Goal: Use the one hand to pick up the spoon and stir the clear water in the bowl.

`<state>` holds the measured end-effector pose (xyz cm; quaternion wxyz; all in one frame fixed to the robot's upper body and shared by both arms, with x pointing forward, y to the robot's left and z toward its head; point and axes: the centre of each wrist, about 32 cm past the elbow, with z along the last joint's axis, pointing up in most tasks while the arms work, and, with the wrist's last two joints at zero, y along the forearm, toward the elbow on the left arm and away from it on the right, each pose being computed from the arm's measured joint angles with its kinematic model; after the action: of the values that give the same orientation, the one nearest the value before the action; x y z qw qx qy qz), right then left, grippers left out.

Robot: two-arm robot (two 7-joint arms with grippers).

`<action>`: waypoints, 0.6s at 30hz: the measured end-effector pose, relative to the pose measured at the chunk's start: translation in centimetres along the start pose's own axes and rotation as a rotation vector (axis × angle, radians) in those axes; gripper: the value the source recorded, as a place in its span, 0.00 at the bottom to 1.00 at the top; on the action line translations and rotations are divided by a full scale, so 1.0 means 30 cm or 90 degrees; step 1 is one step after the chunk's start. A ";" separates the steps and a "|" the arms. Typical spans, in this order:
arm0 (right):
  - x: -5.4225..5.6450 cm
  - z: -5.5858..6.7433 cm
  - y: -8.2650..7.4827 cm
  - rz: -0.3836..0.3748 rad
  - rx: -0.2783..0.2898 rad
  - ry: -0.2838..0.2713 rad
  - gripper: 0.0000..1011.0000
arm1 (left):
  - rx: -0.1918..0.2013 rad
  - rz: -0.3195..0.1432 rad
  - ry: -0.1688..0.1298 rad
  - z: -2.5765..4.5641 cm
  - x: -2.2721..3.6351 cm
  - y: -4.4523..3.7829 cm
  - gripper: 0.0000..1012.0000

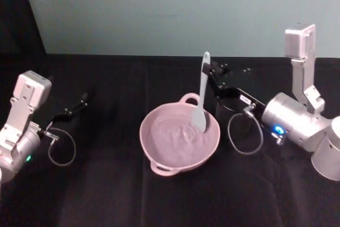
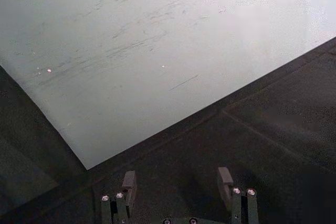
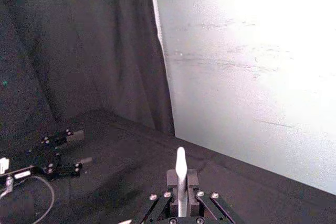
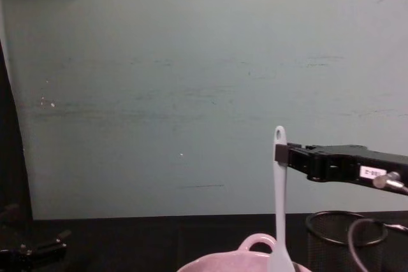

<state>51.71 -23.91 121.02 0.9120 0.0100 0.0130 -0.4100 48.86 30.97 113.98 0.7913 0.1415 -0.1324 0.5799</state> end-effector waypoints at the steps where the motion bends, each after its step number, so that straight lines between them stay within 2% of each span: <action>1: -0.002 0.001 -0.006 0.000 -0.001 -0.001 0.11 | 0.000 0.000 0.000 0.000 0.000 0.000 1.00; 5: -0.017 0.010 -0.031 0.004 -0.006 -0.009 0.11 | 0.000 0.000 0.000 0.000 0.000 0.000 1.00; 9: -0.050 0.019 -0.043 0.022 -0.013 -0.020 0.11 | 0.000 0.000 0.000 0.000 0.000 0.000 1.00; 15: -0.107 0.019 -0.031 0.064 -0.020 -0.025 0.11 | 0.000 0.000 0.000 0.000 0.000 0.000 1.00; 16: -0.107 0.019 -0.031 0.064 -0.020 -0.025 0.11 | 0.000 0.000 0.000 0.000 0.000 0.000 1.00; 17: -0.130 0.016 -0.017 0.080 -0.022 -0.024 0.11 | 0.000 0.000 0.000 0.000 0.000 0.000 1.00; 18: -0.136 0.015 -0.012 0.085 -0.022 -0.023 0.11 | 0.000 0.000 0.000 0.000 0.000 0.000 1.00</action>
<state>48.74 -21.12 121.59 0.9375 -0.0120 0.0025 -0.3479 48.86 30.97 113.98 0.7913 0.1415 -0.1324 0.5799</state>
